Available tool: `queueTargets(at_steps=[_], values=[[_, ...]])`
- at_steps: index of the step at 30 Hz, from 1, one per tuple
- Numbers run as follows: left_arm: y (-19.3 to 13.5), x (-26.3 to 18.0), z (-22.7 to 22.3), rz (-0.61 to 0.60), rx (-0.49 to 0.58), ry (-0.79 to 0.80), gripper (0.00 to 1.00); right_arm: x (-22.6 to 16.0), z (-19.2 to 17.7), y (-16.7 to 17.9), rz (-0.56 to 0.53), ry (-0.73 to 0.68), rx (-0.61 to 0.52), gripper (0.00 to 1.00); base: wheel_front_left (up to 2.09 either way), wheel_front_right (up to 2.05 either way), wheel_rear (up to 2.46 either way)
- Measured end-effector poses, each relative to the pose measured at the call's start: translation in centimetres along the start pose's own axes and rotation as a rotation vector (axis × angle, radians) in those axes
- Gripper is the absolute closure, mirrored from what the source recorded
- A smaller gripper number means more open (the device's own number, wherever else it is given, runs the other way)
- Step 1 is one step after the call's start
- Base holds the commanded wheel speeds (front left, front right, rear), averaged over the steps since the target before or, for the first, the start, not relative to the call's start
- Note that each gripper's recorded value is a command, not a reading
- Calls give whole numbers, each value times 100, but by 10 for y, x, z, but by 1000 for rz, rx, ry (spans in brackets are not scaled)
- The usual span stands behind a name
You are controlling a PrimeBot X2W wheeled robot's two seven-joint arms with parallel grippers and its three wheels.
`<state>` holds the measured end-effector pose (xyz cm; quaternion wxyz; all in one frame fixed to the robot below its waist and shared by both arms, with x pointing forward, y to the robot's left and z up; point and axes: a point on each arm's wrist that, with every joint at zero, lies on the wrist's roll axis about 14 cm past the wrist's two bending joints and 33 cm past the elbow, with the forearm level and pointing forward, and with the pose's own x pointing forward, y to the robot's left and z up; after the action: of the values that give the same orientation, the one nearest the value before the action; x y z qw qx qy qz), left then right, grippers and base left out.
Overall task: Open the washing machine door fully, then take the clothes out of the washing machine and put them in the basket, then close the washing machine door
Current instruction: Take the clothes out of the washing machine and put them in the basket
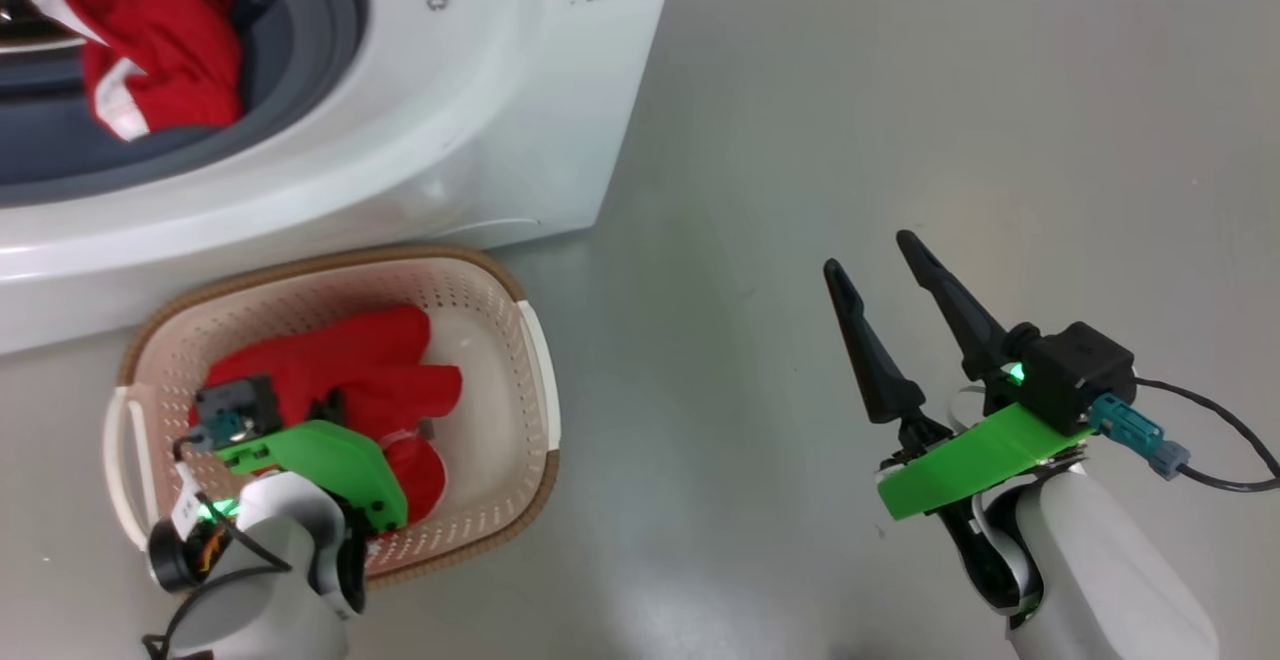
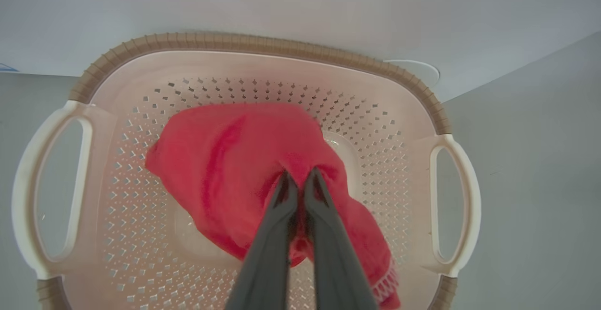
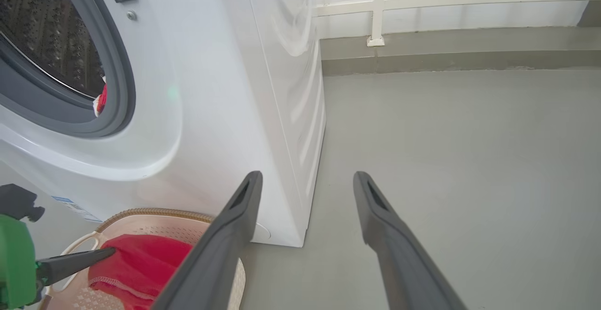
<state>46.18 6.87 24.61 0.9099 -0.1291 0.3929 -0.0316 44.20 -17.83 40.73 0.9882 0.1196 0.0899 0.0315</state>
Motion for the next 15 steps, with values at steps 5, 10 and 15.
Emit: queueTargets(at_steps=[5,10,15], values=[[8,10,-20,25,19,80,100,3,-8,-4,-7,21,2,0,0,0,0],[2,18,-36,4,74,124,57,1,-15,-14,-36,43,2,0,0,0,0],[2,20,-36,0,96,123,0,0,-17,-16,-41,48,1,0,0,0,0]])
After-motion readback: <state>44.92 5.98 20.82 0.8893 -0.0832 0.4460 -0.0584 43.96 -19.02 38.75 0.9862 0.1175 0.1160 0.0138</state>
